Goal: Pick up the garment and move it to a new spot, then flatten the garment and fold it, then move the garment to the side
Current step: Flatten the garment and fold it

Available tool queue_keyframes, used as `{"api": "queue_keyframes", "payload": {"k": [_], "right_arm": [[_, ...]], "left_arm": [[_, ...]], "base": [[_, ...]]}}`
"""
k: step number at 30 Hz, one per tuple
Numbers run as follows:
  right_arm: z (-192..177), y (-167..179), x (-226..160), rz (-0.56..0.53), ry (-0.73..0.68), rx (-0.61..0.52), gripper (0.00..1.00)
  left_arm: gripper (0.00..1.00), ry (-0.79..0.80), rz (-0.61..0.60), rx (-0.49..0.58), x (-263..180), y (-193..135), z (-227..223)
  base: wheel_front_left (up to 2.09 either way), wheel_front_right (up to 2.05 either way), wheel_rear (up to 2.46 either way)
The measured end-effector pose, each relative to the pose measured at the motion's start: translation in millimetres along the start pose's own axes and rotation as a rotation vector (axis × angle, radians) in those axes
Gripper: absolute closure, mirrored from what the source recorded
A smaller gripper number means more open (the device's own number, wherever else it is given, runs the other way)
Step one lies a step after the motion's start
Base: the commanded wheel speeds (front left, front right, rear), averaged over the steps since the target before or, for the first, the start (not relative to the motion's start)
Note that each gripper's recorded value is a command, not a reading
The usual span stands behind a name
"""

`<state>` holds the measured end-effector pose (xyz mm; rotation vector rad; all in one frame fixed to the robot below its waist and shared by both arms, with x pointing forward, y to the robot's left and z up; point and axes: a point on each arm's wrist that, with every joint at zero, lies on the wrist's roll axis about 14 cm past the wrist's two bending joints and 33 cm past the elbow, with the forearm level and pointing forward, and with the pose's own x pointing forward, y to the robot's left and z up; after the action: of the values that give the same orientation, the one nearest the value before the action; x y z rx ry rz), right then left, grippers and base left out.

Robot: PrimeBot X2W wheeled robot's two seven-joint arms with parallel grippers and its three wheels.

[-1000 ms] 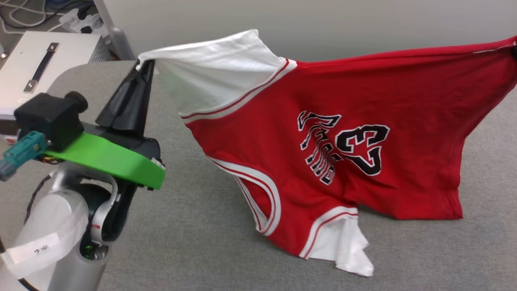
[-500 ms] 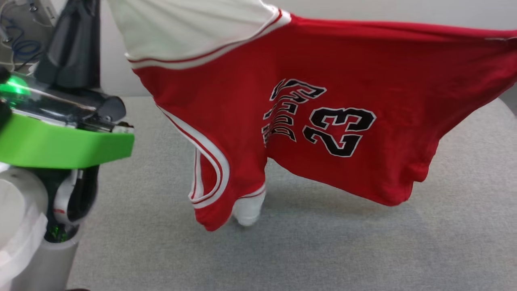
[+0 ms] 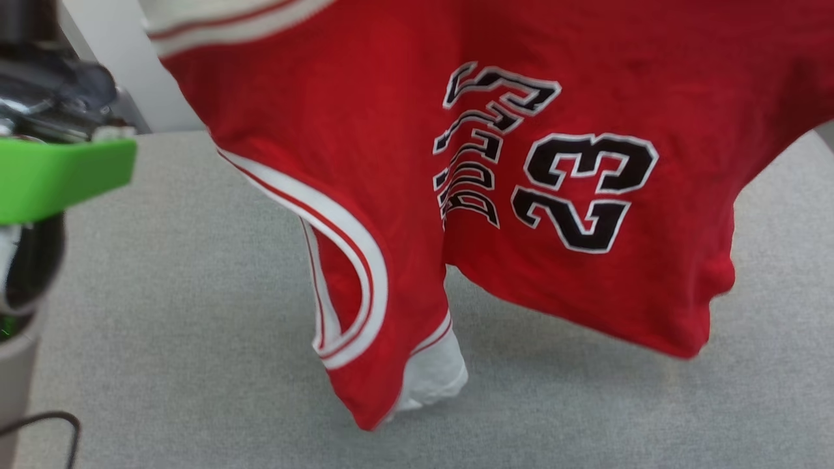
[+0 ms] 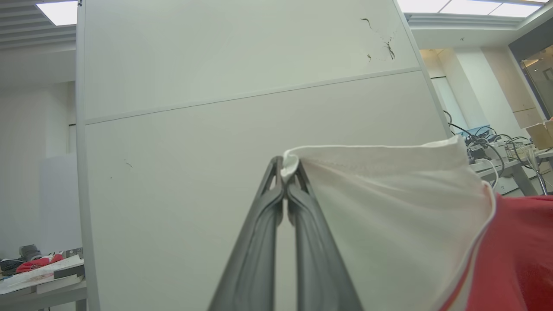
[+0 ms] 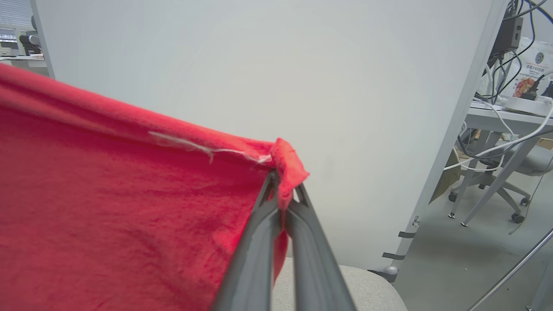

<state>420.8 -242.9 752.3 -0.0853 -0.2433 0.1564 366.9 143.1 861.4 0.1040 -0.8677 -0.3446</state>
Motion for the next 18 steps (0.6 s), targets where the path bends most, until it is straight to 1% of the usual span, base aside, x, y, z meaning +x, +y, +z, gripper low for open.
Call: {"api": "queue_keyframes", "payload": {"k": [4, 9, 13, 18], "right_arm": [[2, -4, 21, 0.000, -0.020, -0.017, 1.00], [-4, -11, 59, 0.001, -0.025, -0.053, 1.00], [-17, -16, 97, 0.003, -0.016, -0.096, 1.00], [-44, -23, 148, -0.009, 0.009, -0.137, 1.00]], "left_arm": [[1.00, 0.024, -0.025, 0.045, 16, 8, -14], [1.00, 0.068, -0.059, 0.096, 39, 22, -45], [1.00, 0.122, -0.088, 0.158, 59, 36, -82], [1.00, 0.159, -0.084, 0.189, 86, 56, -133]], "base": [[0.00, 0.00, 0.00], [0.00, 0.00, 0.00], [0.00, 0.00, 0.00], [0.00, 0.00, 0.00]]}}
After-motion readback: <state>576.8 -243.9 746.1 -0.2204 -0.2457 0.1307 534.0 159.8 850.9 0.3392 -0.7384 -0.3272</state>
